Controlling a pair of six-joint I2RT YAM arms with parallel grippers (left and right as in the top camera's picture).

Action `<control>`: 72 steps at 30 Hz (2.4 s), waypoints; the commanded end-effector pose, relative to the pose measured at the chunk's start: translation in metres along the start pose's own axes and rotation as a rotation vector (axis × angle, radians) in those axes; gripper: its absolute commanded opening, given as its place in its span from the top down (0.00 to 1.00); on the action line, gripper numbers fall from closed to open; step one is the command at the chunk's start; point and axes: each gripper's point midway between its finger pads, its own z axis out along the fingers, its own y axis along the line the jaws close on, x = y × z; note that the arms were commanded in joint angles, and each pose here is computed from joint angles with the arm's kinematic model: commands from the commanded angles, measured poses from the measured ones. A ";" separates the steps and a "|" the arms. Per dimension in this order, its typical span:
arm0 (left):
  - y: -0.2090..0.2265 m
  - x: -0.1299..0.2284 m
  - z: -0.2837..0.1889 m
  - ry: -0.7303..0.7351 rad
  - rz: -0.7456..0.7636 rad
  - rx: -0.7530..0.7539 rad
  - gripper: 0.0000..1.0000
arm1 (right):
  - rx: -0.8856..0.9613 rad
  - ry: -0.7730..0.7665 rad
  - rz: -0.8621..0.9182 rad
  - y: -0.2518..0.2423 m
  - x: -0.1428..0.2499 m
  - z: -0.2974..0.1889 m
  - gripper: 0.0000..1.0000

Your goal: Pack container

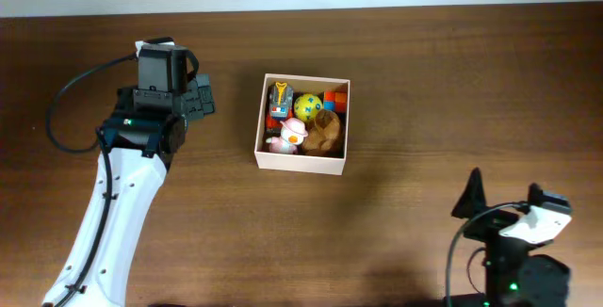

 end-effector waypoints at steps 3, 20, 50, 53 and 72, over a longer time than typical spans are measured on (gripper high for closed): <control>0.001 -0.002 0.000 -0.006 -0.016 -0.012 0.01 | -0.024 -0.048 0.008 0.001 0.019 0.010 0.01; 0.001 -0.002 0.000 -0.006 -0.017 -0.012 0.01 | -0.020 -0.056 0.015 -0.003 0.055 0.030 0.01; 0.001 -0.002 0.000 -0.006 -0.017 -0.012 0.01 | -0.204 -0.019 -0.264 0.024 0.096 0.040 0.01; 0.001 -0.002 0.000 -0.006 -0.017 -0.012 0.01 | -0.206 -0.019 -0.261 0.024 0.096 0.040 0.01; 0.001 -0.002 0.000 -0.006 -0.017 -0.012 0.01 | -0.204 -0.018 -0.261 0.024 0.096 0.040 0.01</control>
